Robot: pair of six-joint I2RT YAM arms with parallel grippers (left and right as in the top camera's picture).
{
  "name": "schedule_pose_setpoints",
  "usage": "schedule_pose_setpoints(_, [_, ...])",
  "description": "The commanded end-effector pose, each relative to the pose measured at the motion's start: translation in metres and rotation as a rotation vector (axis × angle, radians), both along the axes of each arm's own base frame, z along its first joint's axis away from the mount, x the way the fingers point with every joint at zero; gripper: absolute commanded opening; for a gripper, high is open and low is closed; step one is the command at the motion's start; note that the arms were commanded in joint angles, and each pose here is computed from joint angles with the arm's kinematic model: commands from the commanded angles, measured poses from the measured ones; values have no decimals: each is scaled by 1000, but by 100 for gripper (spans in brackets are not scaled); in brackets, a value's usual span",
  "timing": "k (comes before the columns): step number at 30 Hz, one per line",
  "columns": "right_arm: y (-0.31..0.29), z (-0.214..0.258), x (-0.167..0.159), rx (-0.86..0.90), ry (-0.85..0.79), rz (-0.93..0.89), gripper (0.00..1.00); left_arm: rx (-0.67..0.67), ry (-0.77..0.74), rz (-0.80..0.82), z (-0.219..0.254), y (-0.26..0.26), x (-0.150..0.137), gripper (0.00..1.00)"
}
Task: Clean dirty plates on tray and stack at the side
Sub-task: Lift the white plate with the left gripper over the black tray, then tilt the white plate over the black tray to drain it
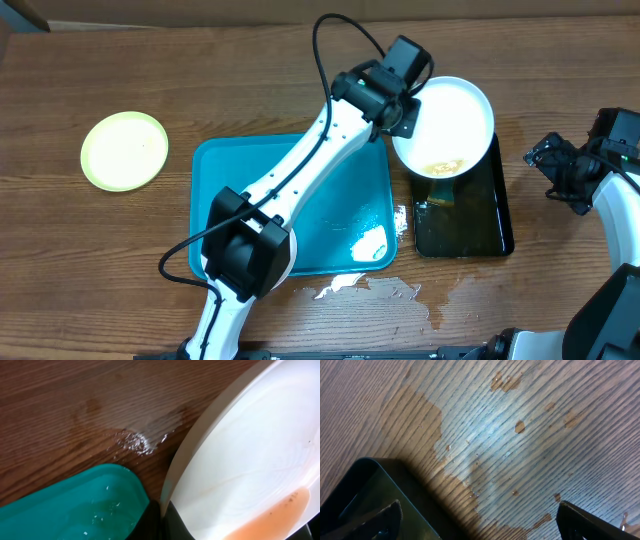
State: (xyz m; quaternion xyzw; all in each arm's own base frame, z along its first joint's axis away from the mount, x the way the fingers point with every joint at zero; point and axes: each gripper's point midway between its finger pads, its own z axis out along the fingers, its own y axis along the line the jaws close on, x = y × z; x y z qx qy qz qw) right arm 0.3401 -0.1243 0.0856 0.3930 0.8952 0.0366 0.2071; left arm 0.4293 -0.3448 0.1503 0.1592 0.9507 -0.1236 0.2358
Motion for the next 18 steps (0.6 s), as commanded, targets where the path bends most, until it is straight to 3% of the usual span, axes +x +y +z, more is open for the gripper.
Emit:
schedule_pose_setpoints(1, [-3,15,8,-19,-41,-5,100,3,-66,22,11,-8,7,4])
schedule_pose_setpoints(8, [-3,15,8,-19,-41,-5,100,104,-245,61,27,-14,17,4])
schedule_pose_setpoints(18, [-3,15,8,-19,-41,-5,100,120,-290,10,31,-41,-3,4])
